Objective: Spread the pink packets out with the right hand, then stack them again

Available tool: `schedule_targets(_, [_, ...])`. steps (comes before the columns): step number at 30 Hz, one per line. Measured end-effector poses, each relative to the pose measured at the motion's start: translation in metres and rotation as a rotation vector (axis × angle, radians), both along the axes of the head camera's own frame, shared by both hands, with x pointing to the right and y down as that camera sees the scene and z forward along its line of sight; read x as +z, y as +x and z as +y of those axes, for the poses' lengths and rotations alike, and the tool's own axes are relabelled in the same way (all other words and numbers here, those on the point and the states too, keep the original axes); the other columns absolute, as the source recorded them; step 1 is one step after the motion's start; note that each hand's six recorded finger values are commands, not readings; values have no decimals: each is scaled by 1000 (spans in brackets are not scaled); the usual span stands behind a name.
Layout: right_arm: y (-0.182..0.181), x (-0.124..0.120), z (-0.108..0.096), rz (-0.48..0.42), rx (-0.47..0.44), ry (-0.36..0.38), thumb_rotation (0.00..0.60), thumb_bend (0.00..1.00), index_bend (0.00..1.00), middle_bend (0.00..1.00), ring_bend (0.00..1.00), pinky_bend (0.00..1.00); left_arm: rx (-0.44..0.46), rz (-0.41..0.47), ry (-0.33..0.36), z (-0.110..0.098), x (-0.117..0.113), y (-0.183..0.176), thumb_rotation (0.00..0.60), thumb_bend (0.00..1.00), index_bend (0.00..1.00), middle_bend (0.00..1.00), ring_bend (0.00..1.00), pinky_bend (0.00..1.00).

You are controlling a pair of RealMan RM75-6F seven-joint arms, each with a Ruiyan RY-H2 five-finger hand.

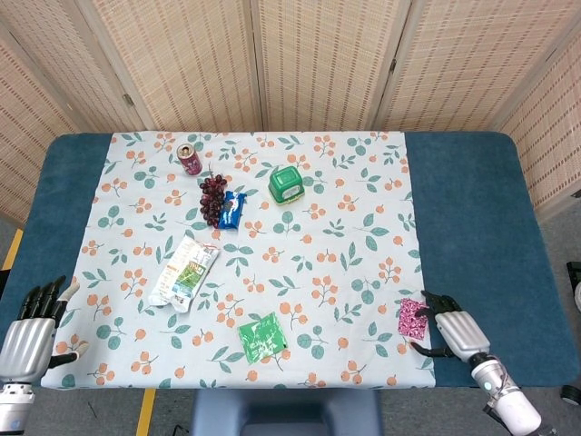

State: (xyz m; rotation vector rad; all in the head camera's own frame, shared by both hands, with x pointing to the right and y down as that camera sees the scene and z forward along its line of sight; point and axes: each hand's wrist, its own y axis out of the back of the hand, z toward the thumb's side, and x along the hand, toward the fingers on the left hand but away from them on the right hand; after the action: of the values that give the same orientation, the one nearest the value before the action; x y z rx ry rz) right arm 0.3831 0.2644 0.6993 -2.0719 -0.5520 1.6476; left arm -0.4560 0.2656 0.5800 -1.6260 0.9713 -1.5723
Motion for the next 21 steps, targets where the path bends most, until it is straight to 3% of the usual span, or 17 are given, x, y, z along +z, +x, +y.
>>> schedule_targets(21, [-65, 12, -22, -97, -80, 27, 273, 312, 266, 0, 0, 0, -9, 10, -18, 3, 7, -11, 600, 169, 141, 0, 28, 0])
